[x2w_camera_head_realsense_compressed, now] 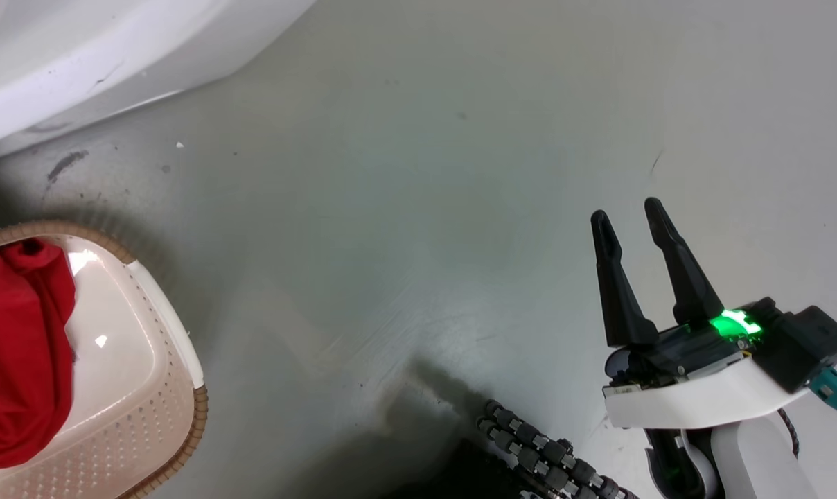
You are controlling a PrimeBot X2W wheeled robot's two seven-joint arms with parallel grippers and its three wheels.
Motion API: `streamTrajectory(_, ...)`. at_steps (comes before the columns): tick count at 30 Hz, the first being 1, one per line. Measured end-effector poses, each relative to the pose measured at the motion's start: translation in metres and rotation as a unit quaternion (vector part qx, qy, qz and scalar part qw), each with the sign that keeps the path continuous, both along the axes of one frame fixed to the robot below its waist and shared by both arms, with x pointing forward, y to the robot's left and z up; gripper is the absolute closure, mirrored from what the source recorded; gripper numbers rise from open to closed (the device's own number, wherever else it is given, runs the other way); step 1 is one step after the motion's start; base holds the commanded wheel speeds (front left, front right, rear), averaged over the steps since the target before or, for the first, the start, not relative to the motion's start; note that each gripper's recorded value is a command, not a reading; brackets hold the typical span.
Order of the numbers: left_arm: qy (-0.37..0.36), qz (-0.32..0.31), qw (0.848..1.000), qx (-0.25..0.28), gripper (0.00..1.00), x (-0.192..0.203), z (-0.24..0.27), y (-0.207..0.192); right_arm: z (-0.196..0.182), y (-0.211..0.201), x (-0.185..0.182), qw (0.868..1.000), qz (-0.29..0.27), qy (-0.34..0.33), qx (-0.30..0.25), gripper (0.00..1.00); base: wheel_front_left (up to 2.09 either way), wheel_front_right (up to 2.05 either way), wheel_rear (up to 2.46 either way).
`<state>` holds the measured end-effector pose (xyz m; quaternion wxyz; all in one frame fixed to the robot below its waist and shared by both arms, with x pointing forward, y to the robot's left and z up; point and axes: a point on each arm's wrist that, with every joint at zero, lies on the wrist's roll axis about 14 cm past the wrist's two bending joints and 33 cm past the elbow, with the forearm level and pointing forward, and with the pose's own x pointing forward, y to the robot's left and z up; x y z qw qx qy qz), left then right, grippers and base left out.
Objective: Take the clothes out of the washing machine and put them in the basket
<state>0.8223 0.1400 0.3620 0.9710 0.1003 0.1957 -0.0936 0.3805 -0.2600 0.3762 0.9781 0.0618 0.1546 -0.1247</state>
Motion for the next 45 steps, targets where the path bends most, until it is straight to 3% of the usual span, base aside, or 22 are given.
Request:
streamTrajectory(11,-0.078,-0.008,0.996,-0.046,1.0,-0.024,0.018,0.005,0.026,-0.006,0.011,0.999,0.007,-0.043,-0.018,0.0,0.0,0.0,0.0)
streamTrajectory(20,-0.14,0.011,0.986,-0.088,1.0,-0.072,0.037,0.011,0.053,-0.009,0.007,0.996,0.006,-0.079,-0.03,0.0,0.0,0.0,0.0)
streamTrajectory(31,-0.183,0.027,0.974,-0.132,1.0,-0.163,0.085,0.009,0.083,0.002,0.0,0.991,0.026,-0.124,-0.038,0.0,0.0,0.0,0.0)
streamTrajectory(45,-0.239,0.028,0.959,-0.148,1.0,-0.302,0.16,0.011,0.129,0.027,-0.011,0.982,0.067,-0.17,-0.04,0.0,0.0,0.0,0.0)
